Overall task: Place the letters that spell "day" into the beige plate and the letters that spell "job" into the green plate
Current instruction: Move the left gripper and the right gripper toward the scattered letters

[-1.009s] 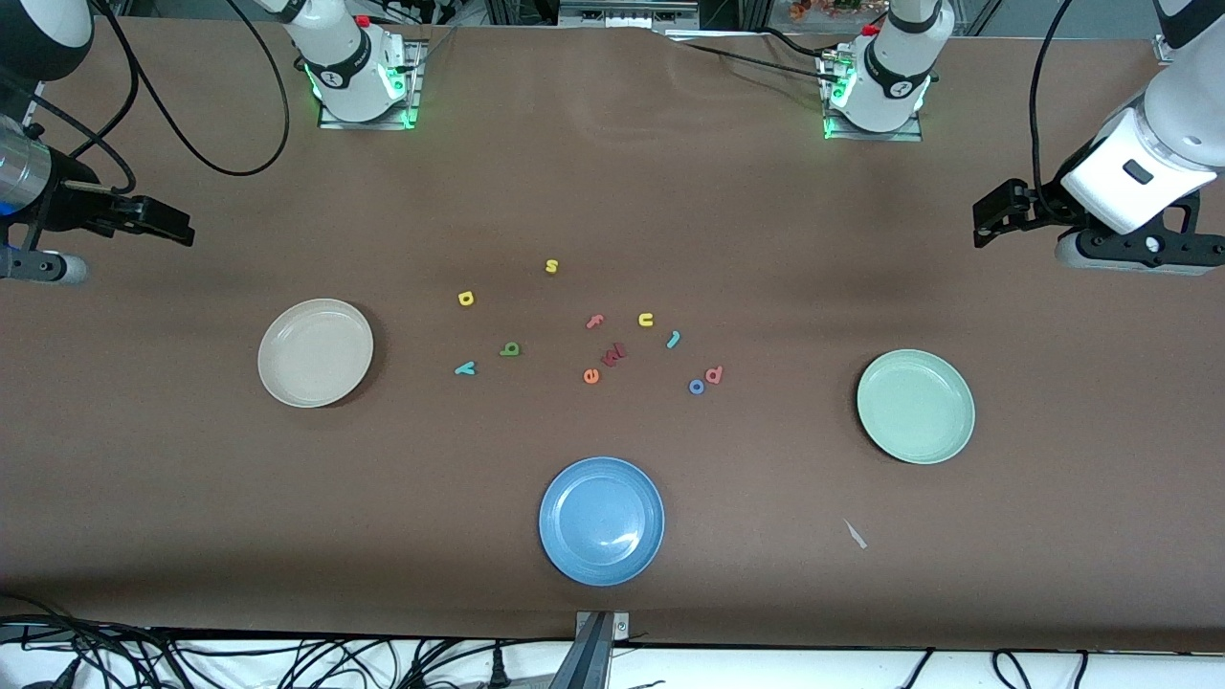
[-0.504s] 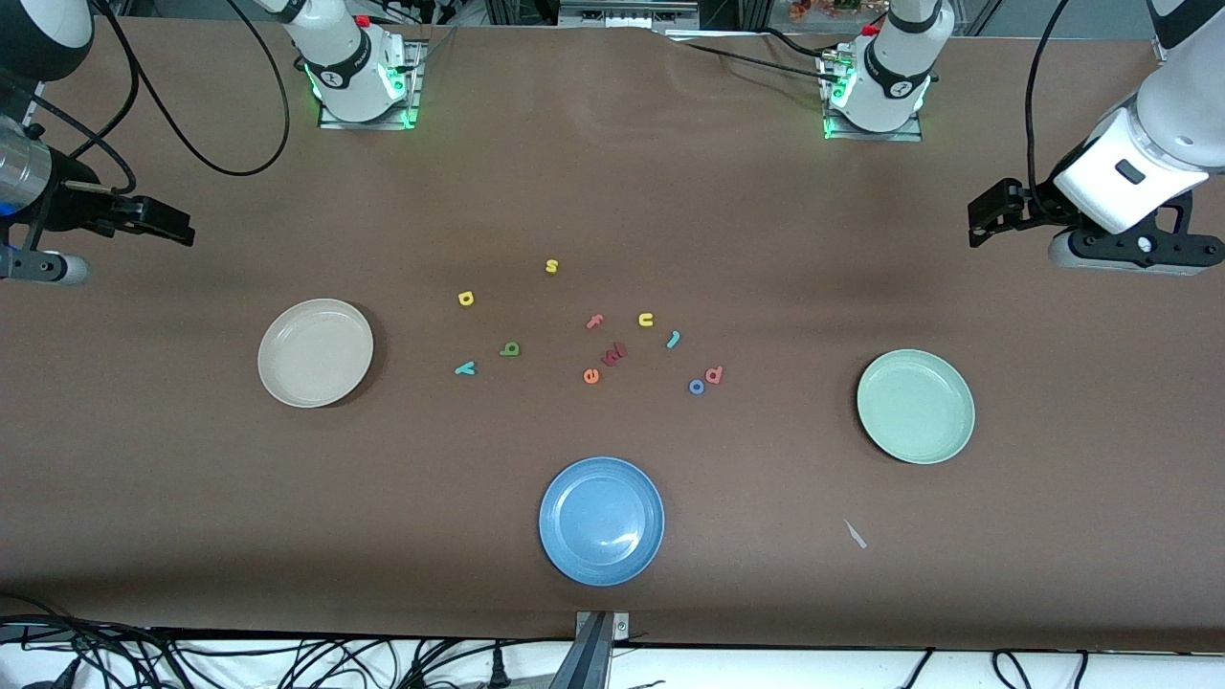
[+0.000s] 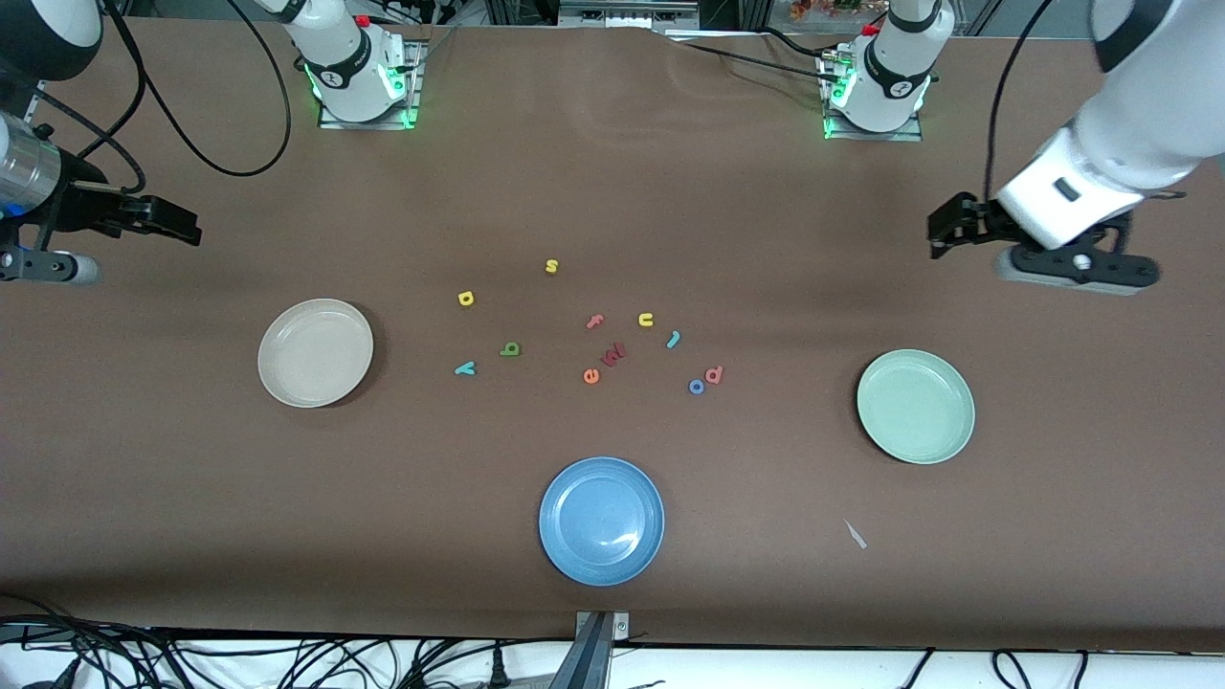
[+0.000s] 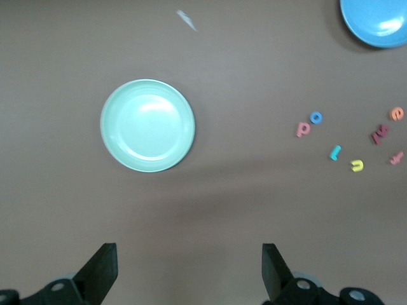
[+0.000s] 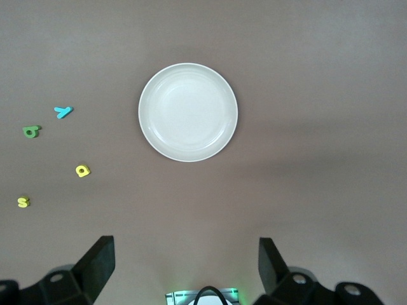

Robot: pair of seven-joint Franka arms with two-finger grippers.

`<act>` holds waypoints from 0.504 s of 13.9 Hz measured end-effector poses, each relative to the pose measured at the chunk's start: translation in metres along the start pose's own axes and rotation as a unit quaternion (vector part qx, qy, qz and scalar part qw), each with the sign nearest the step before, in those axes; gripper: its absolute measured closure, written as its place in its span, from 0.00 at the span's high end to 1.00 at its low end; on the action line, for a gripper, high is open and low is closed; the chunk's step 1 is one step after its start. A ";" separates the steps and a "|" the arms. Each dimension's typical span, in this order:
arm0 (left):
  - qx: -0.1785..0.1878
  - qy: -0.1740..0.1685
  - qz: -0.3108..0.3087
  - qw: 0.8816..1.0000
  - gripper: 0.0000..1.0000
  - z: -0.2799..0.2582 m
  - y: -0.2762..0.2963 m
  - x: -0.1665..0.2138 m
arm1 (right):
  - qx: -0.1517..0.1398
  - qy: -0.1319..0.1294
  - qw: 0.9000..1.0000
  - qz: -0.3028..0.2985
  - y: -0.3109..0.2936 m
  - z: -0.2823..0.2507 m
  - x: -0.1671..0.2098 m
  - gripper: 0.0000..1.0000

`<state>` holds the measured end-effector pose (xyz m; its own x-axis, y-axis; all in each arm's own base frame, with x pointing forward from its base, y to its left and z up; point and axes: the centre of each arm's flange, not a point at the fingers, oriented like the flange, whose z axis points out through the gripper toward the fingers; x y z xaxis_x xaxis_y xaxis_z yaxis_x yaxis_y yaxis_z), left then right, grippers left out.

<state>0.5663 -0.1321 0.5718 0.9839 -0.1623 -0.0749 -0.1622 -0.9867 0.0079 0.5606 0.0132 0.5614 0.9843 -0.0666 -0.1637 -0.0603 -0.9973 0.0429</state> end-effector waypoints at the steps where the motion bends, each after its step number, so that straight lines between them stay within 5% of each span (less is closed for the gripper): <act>1: 0.000 -0.010 0.013 1.000 1.00 0.011 0.015 0.004 | -0.001 -0.001 1.000 -0.007 -0.008 0.001 0.000 1.00; 7: -0.019 -0.042 0.060 0.997 1.00 0.063 0.073 0.034 | 0.005 -0.012 1.000 -0.023 -0.056 0.022 0.010 1.00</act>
<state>0.5833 -0.2099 0.5070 0.9477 -0.2789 -0.1549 -0.2730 -0.9602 0.0591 0.5698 0.0673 0.5356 0.9818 -0.0216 -0.1885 -0.0173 -0.9996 0.0243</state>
